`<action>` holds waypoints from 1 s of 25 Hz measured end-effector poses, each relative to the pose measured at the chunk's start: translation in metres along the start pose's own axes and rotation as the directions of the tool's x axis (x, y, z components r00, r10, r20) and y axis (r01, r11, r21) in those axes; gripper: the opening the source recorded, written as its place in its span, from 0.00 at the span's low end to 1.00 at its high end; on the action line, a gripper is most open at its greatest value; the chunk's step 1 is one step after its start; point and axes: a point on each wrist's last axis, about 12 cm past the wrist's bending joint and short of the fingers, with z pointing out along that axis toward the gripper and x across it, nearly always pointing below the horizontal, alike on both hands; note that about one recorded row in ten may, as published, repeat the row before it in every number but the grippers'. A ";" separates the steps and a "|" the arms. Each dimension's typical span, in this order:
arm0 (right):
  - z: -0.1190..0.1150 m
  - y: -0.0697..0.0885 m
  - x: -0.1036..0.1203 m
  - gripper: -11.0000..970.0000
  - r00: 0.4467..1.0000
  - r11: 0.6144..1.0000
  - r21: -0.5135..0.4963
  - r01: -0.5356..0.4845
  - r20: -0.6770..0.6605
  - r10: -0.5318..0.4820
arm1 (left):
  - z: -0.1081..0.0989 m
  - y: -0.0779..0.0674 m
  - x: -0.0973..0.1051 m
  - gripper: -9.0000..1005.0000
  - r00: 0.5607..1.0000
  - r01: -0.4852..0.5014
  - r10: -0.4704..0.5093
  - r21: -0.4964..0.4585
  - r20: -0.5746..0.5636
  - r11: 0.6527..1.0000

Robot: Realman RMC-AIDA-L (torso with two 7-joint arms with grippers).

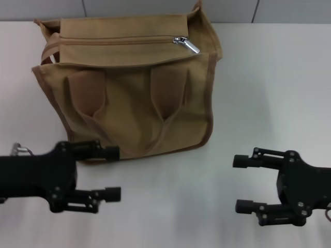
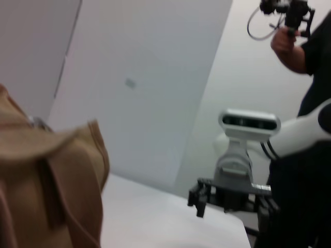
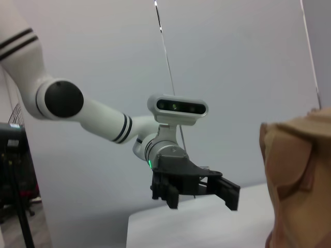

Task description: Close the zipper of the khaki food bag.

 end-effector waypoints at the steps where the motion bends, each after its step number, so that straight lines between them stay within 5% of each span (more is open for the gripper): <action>1: 0.001 -0.001 0.001 0.80 1.000 1.000 -0.002 -0.005 -0.009 0.005 | 0.003 0.001 0.004 0.82 1.000 0.002 -0.002 -0.005 -0.012 1.000; 25: 0.018 -0.007 0.013 0.80 0.996 1.000 0.013 -0.028 -0.088 0.029 | 0.016 0.000 0.025 0.82 0.998 0.001 -0.002 -0.015 -0.065 1.000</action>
